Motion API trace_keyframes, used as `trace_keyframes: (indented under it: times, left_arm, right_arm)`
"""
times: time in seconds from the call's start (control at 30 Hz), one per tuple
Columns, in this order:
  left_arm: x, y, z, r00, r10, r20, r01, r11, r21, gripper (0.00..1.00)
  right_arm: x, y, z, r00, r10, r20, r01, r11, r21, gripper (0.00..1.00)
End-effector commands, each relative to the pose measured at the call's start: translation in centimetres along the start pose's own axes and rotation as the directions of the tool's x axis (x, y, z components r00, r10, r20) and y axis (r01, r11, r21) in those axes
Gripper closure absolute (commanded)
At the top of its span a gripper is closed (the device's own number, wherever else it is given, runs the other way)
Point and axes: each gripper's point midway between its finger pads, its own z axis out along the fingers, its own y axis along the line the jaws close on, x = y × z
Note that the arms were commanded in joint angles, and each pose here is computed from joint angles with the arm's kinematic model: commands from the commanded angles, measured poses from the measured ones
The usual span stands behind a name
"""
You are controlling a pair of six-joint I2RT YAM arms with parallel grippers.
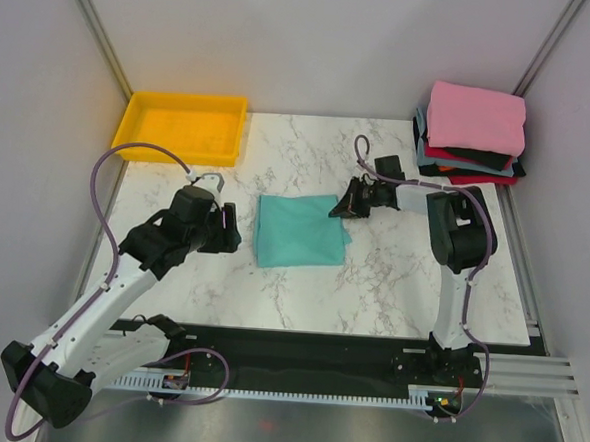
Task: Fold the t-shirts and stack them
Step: Neatly place the folded tshirt to the corner
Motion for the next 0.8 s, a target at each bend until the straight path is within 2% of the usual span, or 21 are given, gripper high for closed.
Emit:
trace_keyframes:
  times: [0.0,0.2,0.33,0.47,0.53,0.6,0.63,0.77]
  left_arm:
    - [-1.0,0.6,-0.3,0.997,0.045,0.055,-0.044,0.999,-0.019,0.33]
    - [-1.5,0.3,-1.4,0.995,0.045,0.094,-0.046,0.999,0.007,0.35]
    - [-2.3,0.6,-3.3,0.989,0.05,0.139,-0.052,0.999,0.008,0.34]
    - [-2.4,1.4,-4.6,0.983,0.049,0.175,-0.047,0.999,-0.016,0.35]
    - [-2.5,1.5,-5.3,0.978,0.043,0.207,-0.043,0.999,-0.006,0.35]
    - [-2.7,1.5,-5.5,0.971,0.032,0.237,-0.033,0.999,0.0,0.36]
    - [-2.6,1.7,-5.6,0.968,0.03,0.247,-0.031,1.0,0.001,0.36]
    - [-2.6,1.5,-5.8,0.964,0.018,0.267,-0.023,1.0,0.019,0.36]
  right_arm:
    - [2.8,-3.5,1.2,0.998,0.039,-0.056,-0.035,0.997,0.072,1.0]
    - [0.6,1.5,-1.6,0.999,-0.007,0.035,0.011,0.993,-0.115,1.0]
    - [-2.5,5.2,-5.5,0.989,-0.065,0.13,0.084,0.986,-0.145,1.0]
    - [-5.2,6.4,-8.6,0.976,-0.114,0.187,0.13,0.989,-0.074,1.0]
    - [-6.7,7.1,-9.8,0.959,-0.182,0.219,0.193,0.981,-0.031,1.0]
    - [-6.9,6.7,-10.7,0.96,-0.191,0.203,0.192,0.981,0.013,1.0]
    - [-8.0,7.0,-11.5,0.943,-0.244,0.226,0.239,0.97,0.048,1.0]
    - [-9.5,6.4,-14.2,0.923,-0.315,0.221,0.276,0.942,0.188,1.0]
